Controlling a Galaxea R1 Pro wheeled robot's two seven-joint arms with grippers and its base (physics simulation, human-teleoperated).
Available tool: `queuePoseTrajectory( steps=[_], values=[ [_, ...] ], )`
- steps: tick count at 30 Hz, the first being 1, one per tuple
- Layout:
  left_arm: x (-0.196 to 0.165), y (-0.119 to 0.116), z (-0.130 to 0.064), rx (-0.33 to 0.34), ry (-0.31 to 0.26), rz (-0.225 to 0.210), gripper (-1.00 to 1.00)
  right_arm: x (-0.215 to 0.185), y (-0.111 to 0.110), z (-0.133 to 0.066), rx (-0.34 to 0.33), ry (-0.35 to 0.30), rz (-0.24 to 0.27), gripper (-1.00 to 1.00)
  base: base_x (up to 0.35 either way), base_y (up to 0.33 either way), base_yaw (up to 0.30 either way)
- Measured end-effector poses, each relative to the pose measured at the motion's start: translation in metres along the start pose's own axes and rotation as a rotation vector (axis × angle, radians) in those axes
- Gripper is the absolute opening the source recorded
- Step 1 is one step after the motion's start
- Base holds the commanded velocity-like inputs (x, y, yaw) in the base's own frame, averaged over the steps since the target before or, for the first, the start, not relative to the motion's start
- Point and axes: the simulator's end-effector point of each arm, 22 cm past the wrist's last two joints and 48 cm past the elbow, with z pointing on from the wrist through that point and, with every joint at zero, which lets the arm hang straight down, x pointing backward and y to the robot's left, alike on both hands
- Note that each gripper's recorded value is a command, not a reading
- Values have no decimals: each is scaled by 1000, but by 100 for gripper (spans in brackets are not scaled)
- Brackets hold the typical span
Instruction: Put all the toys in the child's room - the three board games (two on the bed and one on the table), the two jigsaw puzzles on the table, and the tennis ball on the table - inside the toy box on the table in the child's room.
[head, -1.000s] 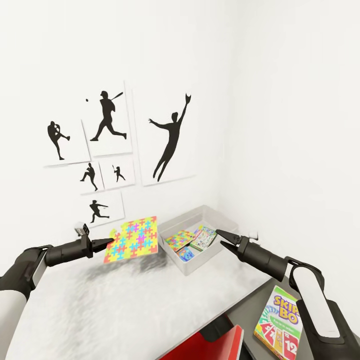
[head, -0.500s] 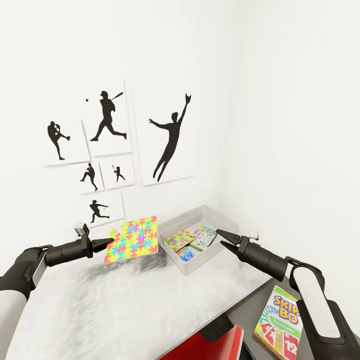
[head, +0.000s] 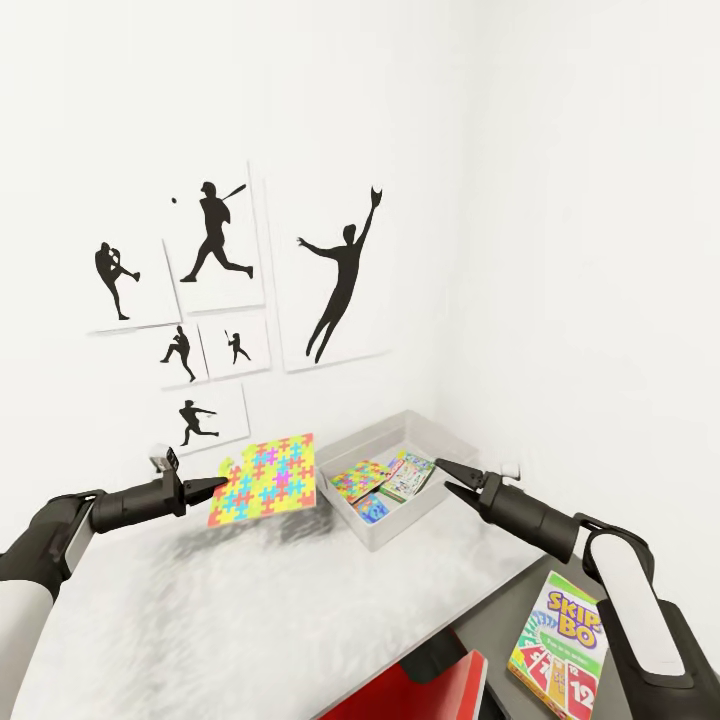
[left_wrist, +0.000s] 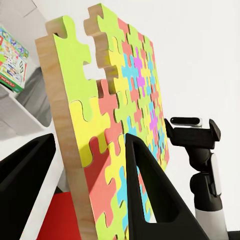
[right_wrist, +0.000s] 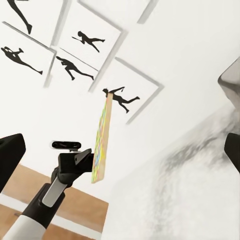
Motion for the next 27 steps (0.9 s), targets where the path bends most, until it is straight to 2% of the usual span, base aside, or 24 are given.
queuePoseTrajectory(
  steps=[6, 13, 19, 21, 23, 25, 27],
  values=[
    [0, 0, 1, -2, 1, 0, -100, -12, -4, -9, 9, -34, 4, 100, 0, 0, 0],
    [0, 0, 0, -2, -1, 0, -100, -17, 10, -13, -59, -48, 1, 100, 0, 0, 0],
    [2, 6, 5, -22, 3, -9, -100, -19, 11, -15, -65, -51, -3, 100, 0, 0, 0],
    [5, 13, 16, -50, 8, -17, -100, -19, 11, -15, -64, -51, -3, 100, 0, 0, 0],
    [10, 16, 36, -70, 20, -31, -100, -19, 10, -15, -63, -51, -3, 100, 0, 0, 0],
    [14, 10, 61, -72, 38, -53, -100, -19, 10, -15, -62, -52, -3, 100, 0, 0, 0],
    [17, 3, 79, -67, 50, -51, -100, -19, 10, -15, -62, -51, -2, 100, 0, 0, 0]
  ],
)
